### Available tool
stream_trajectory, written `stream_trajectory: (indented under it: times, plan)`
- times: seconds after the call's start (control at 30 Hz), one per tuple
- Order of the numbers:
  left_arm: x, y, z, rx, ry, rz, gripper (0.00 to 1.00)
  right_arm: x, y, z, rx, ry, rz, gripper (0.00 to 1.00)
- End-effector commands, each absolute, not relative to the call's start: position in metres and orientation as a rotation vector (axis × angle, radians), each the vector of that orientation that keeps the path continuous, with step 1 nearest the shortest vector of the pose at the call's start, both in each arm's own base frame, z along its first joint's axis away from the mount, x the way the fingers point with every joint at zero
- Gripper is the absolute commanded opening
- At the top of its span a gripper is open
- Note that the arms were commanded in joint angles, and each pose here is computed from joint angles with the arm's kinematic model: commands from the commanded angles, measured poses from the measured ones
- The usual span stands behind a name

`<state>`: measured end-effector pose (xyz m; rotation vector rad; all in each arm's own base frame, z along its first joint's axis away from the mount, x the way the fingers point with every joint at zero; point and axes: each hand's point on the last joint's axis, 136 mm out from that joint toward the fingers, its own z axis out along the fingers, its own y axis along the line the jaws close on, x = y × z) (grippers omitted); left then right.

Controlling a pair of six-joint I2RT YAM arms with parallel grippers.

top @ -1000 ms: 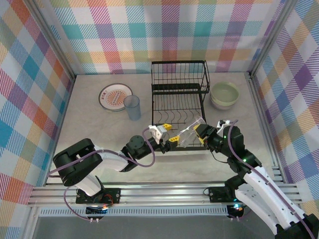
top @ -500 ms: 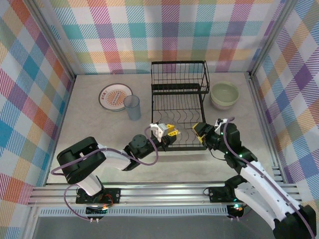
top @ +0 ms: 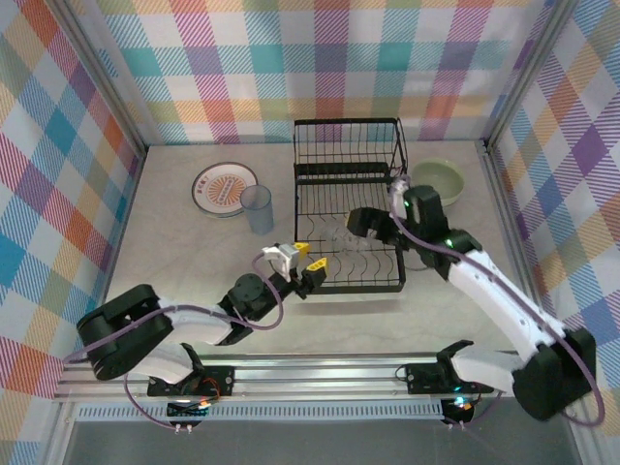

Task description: Unload the mixed dishes from the dish rack

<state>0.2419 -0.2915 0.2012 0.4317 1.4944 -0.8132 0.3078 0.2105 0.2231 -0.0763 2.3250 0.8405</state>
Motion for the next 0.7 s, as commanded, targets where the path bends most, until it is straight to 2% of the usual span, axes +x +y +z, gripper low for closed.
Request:
stream_trajectory:
  times: [0.0, 0.17, 0.33, 0.67]
  plan:
    - [0.241, -0.269, 0.210, 0.326, 1.494, -0.826, 0.70, 0.309, 0.225, 0.194, -0.475, 2.436, 0.669, 0.99]
    - [0.231, -0.251, 0.215, 0.331, 1.537, -0.795, 0.76, 0.332, 0.241, 0.189, -0.705, 2.388, 0.507, 0.99]
    - [0.222, -0.230, 0.224, 0.312, 1.521, -0.767, 0.78, 0.342, 0.247, 0.183, -0.894, 2.316, 0.428, 0.99]
    - [0.210, -0.210, 0.231, 0.281, 1.496, -0.777, 0.78, 0.360, 0.239, 0.133, -0.993, 2.413, 0.246, 0.99]
